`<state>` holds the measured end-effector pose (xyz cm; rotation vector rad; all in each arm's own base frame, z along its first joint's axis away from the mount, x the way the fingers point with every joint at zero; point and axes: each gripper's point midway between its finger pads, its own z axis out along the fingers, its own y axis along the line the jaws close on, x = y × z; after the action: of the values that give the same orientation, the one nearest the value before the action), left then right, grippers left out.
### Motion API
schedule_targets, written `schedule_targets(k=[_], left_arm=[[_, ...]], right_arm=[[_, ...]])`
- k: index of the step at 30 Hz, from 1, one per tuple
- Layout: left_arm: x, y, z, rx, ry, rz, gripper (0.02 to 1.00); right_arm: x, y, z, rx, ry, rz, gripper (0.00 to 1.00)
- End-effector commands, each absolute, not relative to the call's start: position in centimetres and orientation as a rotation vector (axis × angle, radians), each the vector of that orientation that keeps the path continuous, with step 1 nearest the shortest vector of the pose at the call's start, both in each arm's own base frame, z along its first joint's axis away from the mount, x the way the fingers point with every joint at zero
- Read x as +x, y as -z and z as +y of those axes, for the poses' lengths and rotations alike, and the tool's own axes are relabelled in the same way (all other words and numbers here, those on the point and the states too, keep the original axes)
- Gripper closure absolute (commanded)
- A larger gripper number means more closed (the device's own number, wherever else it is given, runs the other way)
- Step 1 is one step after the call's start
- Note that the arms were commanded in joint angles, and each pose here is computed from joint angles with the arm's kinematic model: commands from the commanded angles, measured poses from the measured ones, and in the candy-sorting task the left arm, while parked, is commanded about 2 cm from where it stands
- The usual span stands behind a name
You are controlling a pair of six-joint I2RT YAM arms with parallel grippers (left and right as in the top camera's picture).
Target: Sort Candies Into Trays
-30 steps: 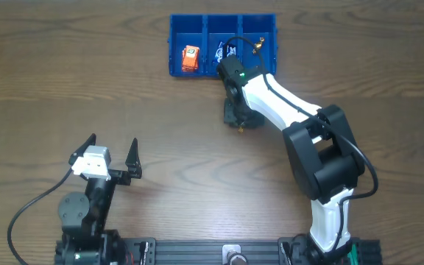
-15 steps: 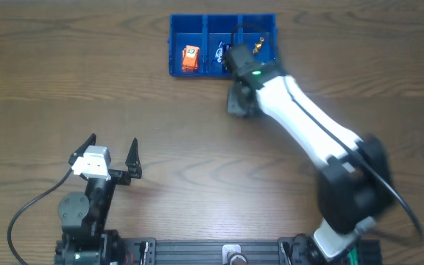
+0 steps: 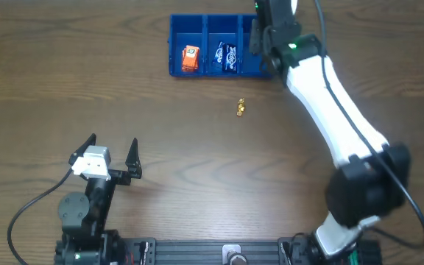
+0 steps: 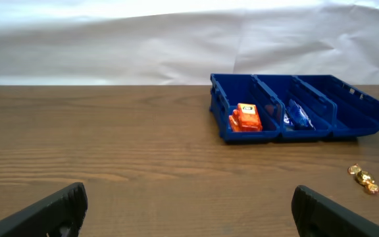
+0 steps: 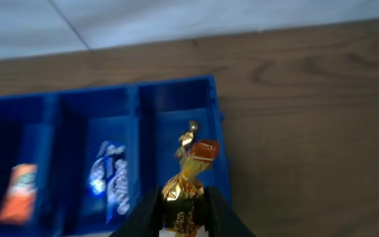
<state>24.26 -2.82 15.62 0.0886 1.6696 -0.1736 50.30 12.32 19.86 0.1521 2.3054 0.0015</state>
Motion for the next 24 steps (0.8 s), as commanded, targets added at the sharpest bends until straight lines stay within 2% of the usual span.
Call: schedule_targets(k=[1,7,10,14,16,17,18,21,24], left_arm=[[24.2,-13.9,-3.0,0.085,0.196,1.716,0.023],[24.2,-13.9,-3.0,0.085,0.196,1.716,0.02],[24.2,-13.9,-3.0,0.085,0.196,1.716,0.023],[24.2,-13.9,-3.0,0.085,0.196,1.716,0.02],[24.2,-13.9,-3.0,0.085,0.196,1.716,0.02],[24.2,-13.9,-3.0,0.085,0.196,1.716,0.02],[24.2,-13.9,-3.0,0.085,0.196,1.716,0.02],[24.2,-13.9,-3.0,0.085,0.196,1.716,0.02],[24.2,-13.9,-3.0,0.085,0.196,1.716,0.023]], right_arm=[[52.3,-15.6,12.3,0.115,0.04,2.339,0.906],[53.0,-13.4,12.7,0.11,0.04,2.354,0.895],[53.0,-13.3,12.8,0.108,0.041,2.357,0.822],[53.0,-13.3,12.8,0.107,0.04,2.357,0.623],[53.0,-13.3,12.9,0.103,0.04,2.358,0.358],[52.9,-13.3,13.1,0.091,0.041,2.358,0.261],[52.9,-13.3,13.5,0.071,0.042,2.356,0.104],[52.9,-13.5,14.0,0.052,0.04,2.349,0.001],[52.9,-15.1,14.0,0.058,0.03,2.335,0.001]])
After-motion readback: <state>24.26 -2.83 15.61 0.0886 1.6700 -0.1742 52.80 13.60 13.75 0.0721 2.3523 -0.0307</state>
